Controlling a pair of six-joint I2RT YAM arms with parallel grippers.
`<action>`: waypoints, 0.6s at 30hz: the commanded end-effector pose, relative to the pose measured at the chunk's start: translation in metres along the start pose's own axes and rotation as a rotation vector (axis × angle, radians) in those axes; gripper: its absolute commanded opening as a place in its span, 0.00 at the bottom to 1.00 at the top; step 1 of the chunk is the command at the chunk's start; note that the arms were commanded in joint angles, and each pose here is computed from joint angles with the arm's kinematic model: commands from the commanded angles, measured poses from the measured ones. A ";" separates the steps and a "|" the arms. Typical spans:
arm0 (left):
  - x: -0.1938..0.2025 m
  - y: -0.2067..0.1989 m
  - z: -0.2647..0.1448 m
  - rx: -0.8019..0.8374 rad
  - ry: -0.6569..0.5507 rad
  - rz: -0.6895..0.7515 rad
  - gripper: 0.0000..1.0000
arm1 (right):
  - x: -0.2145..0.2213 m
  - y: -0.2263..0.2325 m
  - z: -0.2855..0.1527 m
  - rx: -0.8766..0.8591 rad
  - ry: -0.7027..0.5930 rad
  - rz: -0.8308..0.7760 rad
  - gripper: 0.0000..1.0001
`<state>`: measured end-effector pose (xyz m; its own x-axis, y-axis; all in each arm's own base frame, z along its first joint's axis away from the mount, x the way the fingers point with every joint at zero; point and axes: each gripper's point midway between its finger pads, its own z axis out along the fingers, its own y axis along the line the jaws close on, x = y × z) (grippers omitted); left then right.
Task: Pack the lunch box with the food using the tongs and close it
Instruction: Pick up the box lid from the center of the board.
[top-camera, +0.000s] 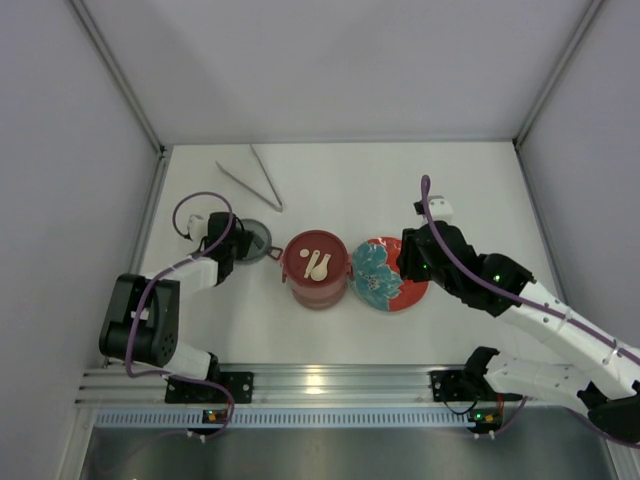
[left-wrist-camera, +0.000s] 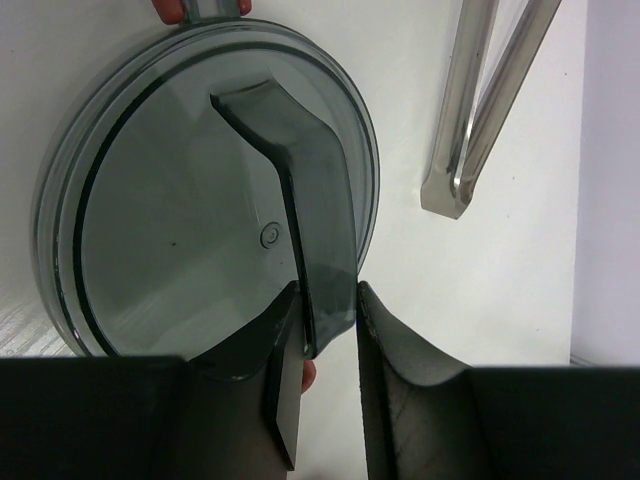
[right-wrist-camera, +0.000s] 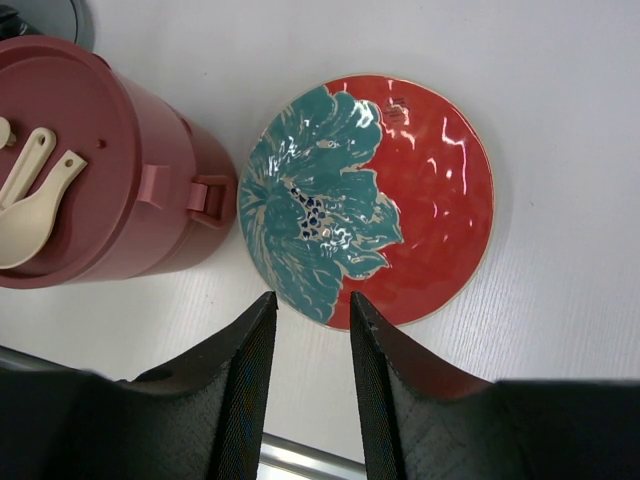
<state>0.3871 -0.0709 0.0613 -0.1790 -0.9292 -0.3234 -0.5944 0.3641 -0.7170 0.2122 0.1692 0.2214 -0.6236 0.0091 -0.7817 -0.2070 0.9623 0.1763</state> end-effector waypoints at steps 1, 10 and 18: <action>-0.012 -0.009 -0.004 0.013 -0.036 0.047 0.18 | -0.012 -0.006 -0.001 0.018 -0.049 0.033 0.35; -0.022 -0.035 -0.018 0.086 -0.064 0.045 0.00 | -0.013 -0.005 0.000 0.020 -0.047 0.029 0.35; -0.042 -0.080 -0.045 0.195 -0.109 0.024 0.00 | -0.013 -0.004 0.002 0.016 -0.043 0.029 0.34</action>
<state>0.3924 -0.0683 0.1117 -0.1651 -0.9113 -0.3772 -0.5124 0.4060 -0.7567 0.2123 0.1692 0.2213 -0.6236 0.0093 -0.7817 -0.2066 0.9624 0.1763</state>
